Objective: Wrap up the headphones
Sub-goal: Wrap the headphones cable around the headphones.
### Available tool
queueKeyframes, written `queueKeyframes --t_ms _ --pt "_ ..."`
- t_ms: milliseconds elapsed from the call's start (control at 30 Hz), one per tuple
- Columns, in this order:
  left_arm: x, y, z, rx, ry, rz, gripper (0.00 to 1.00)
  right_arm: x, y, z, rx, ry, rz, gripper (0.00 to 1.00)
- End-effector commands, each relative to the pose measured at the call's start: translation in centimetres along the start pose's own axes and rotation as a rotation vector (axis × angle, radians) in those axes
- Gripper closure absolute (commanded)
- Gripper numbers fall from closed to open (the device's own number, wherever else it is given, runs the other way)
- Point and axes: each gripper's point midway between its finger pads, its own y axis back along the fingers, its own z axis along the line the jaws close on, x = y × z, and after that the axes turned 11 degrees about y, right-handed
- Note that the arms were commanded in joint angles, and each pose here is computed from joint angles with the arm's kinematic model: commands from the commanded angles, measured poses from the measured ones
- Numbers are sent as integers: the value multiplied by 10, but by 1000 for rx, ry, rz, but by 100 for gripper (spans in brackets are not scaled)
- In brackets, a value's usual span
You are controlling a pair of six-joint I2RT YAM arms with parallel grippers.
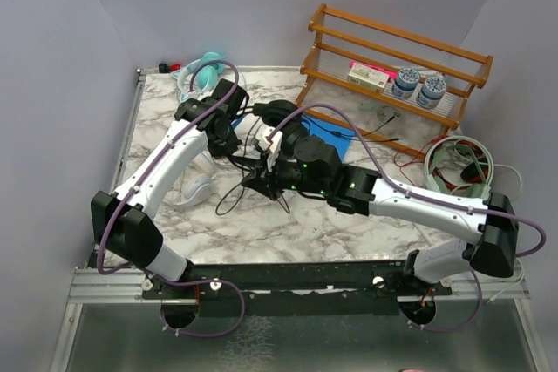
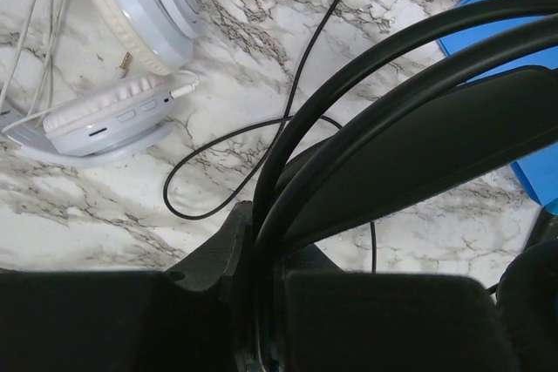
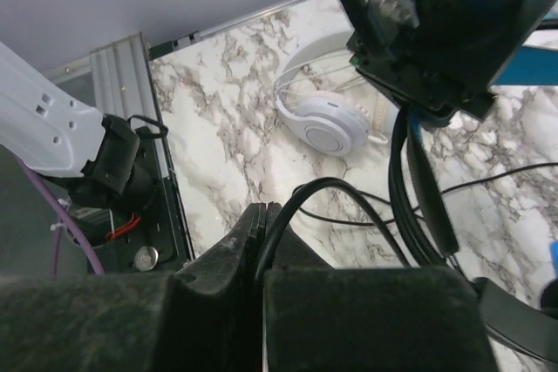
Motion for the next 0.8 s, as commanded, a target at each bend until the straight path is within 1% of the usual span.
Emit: queueKeyframes --t_ms 0,133,200,367,433,533,667,767 --pt "-10 1 -14 69 -68 -37 100 -30 25 -17 97 49 -18 96" --pt "-12 -3 -7 47 -154 -49 100 -37 46 -39 195 62 6 96" --pt "-13 -4 -3 41 -192 -58 100 -34 56 -52 255 83 49 96" --pt "-20 1 12 12 -256 -109 100 -12 75 -83 381 119 205 95" --pt "-24 4 18 4 -265 -141 100 0 81 -88 402 146 272 93" --pt "-32 7 30 -34 -281 -191 100 10 87 -93 423 185 334 91" --pt "-37 11 39 -61 -347 -217 100 16 96 -106 492 236 376 90" --pt "-31 14 37 -19 -455 -190 100 14 100 -122 580 264 388 90"
